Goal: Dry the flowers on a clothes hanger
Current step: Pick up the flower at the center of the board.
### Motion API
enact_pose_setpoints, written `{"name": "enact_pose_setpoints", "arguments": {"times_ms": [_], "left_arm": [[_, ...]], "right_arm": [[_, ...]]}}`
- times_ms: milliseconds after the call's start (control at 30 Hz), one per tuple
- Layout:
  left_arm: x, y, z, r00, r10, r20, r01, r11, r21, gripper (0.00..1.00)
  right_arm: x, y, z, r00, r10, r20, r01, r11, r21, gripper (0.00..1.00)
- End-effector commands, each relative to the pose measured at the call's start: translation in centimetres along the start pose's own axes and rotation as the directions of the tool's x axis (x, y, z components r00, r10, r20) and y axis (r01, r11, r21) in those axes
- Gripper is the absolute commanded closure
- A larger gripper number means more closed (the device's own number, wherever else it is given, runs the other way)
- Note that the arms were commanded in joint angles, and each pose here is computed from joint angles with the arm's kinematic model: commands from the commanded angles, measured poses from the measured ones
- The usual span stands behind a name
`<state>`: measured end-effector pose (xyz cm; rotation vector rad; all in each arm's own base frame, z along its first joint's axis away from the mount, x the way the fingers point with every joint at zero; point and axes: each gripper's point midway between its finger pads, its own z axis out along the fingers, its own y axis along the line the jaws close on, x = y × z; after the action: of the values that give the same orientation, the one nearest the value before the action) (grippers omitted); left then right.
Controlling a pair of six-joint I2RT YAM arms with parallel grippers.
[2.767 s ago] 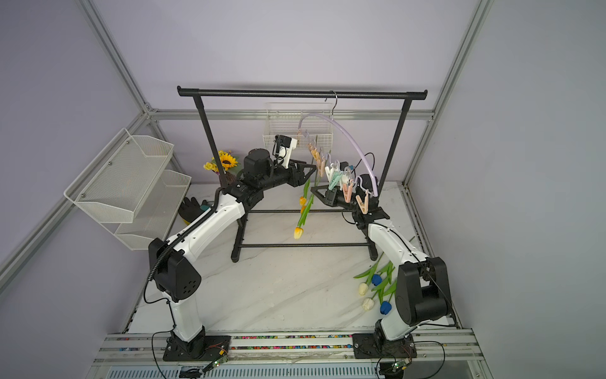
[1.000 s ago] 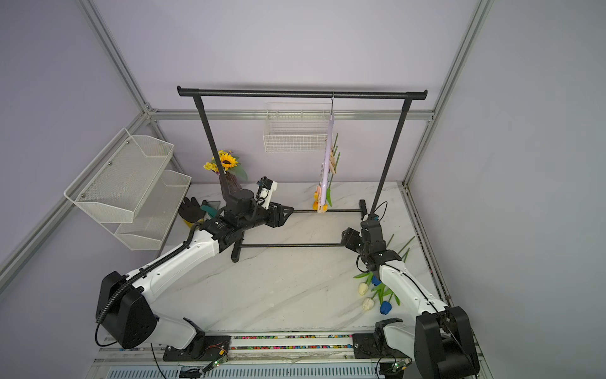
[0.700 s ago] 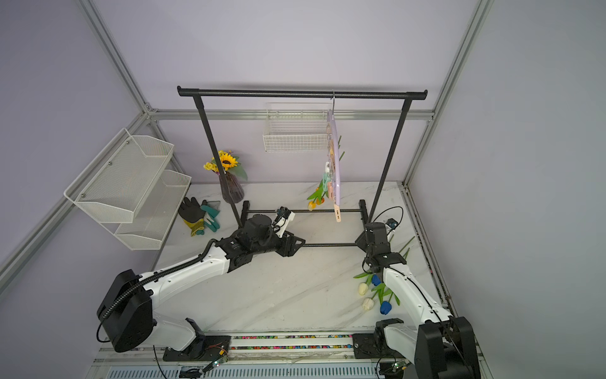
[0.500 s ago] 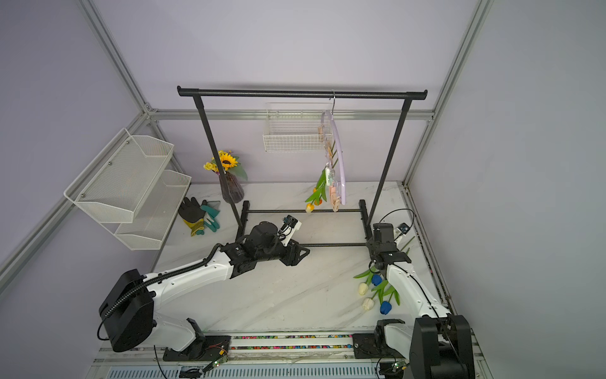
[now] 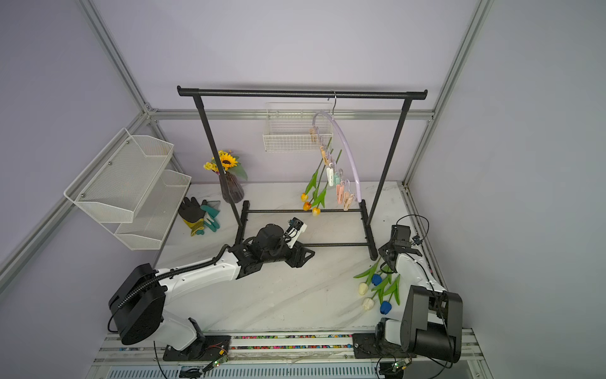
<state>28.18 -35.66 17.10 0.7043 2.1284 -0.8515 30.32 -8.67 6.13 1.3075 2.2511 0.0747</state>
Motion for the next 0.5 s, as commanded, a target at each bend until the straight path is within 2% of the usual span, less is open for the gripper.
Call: {"name": "enact_pose_setpoints", "arguments": {"times_ms": [0,100,167,367,467], "left_arm": [[-0.9,-0.6,0.1,0.999,0.011,0.047,-0.012,1.0,0.022,0.35],[0.0,0.6,0.4,0.999,0.031,0.037,-0.03,0.999,-0.032,0.35],[0.5,1.3,0.8,0.999,0.046,0.027,-0.044,0.997,-0.058,0.34],[0.9,1.2,1.2,0.999,0.048,0.017,-0.048,0.998,-0.048,0.34],[1.2,1.9,1.2,0.999,0.047,0.019,-0.045,0.995,-0.085,0.34]], "right_arm": [[-1.0,1.0,-0.2,0.999,-0.05,0.005,0.05,0.999,-0.012,0.64],[-0.9,1.6,-0.2,0.997,-0.074,-0.012,0.073,0.997,-0.035,0.64],[-0.1,1.9,0.5,0.994,-0.084,-0.07,0.081,0.996,-0.039,0.64],[0.7,2.6,1.6,0.982,-0.123,-0.142,0.117,0.992,-0.051,0.65],[1.2,2.3,2.4,0.977,-0.134,-0.169,0.13,0.991,-0.036,0.67]]}}
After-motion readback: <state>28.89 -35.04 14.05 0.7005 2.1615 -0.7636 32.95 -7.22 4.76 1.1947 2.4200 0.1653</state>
